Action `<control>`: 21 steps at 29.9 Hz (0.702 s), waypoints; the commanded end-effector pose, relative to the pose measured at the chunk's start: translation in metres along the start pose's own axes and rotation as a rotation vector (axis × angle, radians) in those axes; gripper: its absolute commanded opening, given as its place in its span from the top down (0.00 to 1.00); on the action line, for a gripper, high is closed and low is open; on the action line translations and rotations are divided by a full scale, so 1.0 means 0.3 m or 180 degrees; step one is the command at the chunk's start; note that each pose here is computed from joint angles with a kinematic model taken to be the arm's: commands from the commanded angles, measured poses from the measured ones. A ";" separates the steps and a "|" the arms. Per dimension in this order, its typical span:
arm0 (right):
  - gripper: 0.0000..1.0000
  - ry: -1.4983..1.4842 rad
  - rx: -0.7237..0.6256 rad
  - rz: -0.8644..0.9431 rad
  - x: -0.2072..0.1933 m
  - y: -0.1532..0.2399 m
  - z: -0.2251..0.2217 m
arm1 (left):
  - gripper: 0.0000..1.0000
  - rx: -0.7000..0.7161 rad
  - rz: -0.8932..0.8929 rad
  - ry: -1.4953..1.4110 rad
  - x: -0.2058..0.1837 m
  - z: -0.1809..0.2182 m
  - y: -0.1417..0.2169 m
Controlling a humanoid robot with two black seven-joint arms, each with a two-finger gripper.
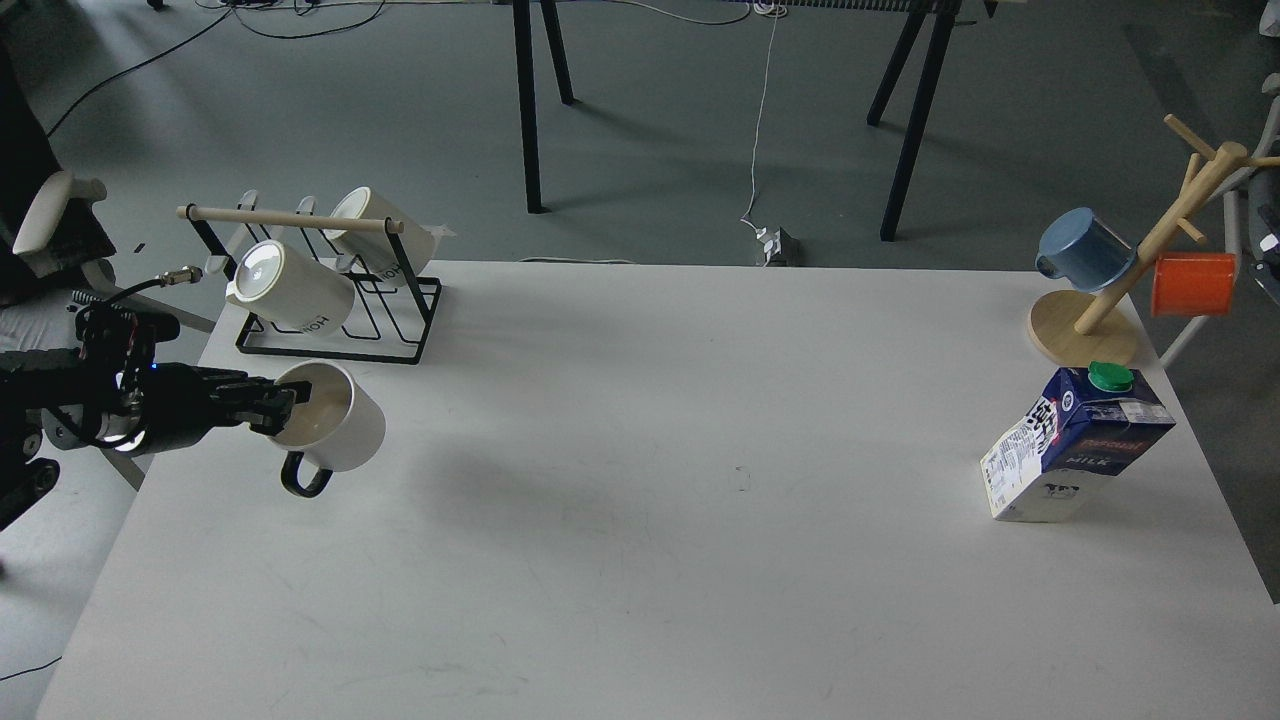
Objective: Place cup and milk with both arms
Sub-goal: 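Grasp the white mug by its rim with the left gripper, then carry the white mug toward the table center with the left gripper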
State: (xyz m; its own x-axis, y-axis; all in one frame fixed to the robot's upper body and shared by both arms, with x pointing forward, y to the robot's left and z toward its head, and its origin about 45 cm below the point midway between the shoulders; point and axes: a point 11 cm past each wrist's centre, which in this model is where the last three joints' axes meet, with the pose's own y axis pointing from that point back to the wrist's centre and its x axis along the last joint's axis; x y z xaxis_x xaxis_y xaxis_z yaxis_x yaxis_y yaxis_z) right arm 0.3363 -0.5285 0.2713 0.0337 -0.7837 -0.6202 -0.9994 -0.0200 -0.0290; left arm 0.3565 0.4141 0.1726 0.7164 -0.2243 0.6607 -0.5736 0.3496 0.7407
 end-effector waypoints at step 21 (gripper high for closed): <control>0.01 0.0054 0.0040 -0.0018 -0.009 -0.009 -0.035 | 1.00 -0.1880 -0.0114 -0.0714 0.079 0.995 -0.474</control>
State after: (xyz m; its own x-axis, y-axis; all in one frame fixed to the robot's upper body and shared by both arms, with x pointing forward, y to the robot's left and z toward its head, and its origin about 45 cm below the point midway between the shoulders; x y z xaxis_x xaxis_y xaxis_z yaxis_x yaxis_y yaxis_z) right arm 0.3381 -0.5339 0.2813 0.0366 -0.7949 -0.6056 -0.9990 -0.0144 -0.0415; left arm 0.3393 0.0898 0.1289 0.5885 -0.4158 0.6933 -0.1852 0.7654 0.6163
